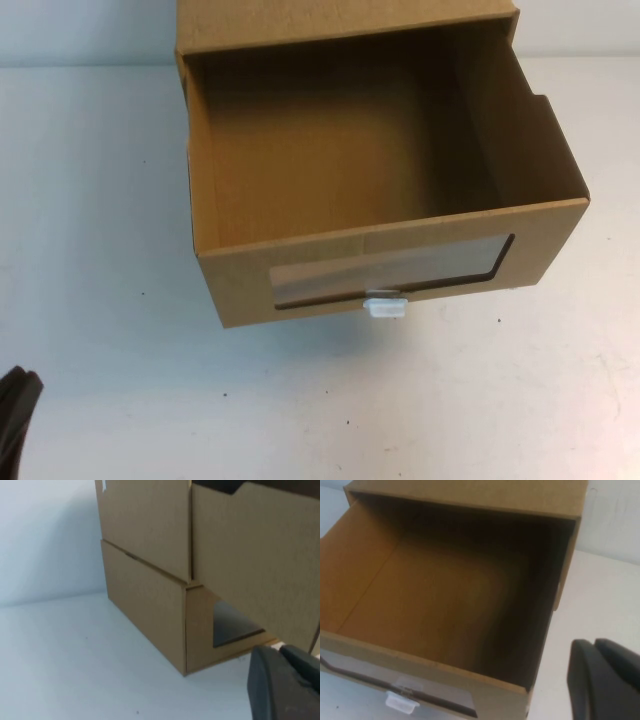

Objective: Open the shoe box
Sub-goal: 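Pull the top drawer of the cardboard box fully open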

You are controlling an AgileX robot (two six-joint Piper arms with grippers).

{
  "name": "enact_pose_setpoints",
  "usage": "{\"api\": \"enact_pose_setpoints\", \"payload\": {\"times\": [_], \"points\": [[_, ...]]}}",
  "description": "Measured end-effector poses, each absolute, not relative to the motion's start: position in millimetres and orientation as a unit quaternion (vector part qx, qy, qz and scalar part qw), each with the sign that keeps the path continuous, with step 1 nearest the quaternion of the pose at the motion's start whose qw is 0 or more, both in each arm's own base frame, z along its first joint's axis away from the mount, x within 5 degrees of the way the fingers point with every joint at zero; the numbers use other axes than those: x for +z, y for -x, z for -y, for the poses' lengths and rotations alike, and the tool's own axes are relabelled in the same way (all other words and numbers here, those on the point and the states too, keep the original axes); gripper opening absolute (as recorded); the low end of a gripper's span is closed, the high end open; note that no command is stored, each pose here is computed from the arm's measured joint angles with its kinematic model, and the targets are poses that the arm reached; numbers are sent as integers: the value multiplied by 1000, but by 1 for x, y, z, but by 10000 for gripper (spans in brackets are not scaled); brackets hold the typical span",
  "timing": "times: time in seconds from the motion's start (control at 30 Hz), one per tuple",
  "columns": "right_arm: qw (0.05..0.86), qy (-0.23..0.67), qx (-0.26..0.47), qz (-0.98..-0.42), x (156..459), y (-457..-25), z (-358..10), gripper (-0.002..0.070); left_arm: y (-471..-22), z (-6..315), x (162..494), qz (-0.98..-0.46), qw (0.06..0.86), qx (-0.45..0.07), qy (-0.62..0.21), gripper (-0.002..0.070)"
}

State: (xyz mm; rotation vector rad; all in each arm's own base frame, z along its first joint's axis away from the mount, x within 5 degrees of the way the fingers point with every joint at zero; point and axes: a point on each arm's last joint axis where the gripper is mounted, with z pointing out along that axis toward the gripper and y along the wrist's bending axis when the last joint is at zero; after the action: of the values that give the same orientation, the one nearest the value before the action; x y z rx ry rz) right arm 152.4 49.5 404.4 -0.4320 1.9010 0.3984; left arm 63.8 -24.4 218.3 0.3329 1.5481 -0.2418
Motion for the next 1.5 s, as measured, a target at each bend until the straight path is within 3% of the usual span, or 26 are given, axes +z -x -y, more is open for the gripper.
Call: {"api": "enact_pose_setpoints", "payload": {"times": [0.33,0.9,1.1,1.3,1.5], "points": [[545,182,167,-801,404,-152,-49,-13,-64,25,199,-716,673,-106,-155,-5],[543,185,166,-802,404,-152,-50,-13,-64,25,199,-716,672,-106,-154,-5],[547,196,117,-805,401,-155,-44,-13,-64,25,199,-716,672,-106,-154,-5],[591,167,54,-787,369,-144,-31,-13,-64,25,199,-716,672,-106,-154,-5],[654,105,4,-749,293,-108,-15,-13,-64,25,199,-716,672,-106,-154,-5]]}}
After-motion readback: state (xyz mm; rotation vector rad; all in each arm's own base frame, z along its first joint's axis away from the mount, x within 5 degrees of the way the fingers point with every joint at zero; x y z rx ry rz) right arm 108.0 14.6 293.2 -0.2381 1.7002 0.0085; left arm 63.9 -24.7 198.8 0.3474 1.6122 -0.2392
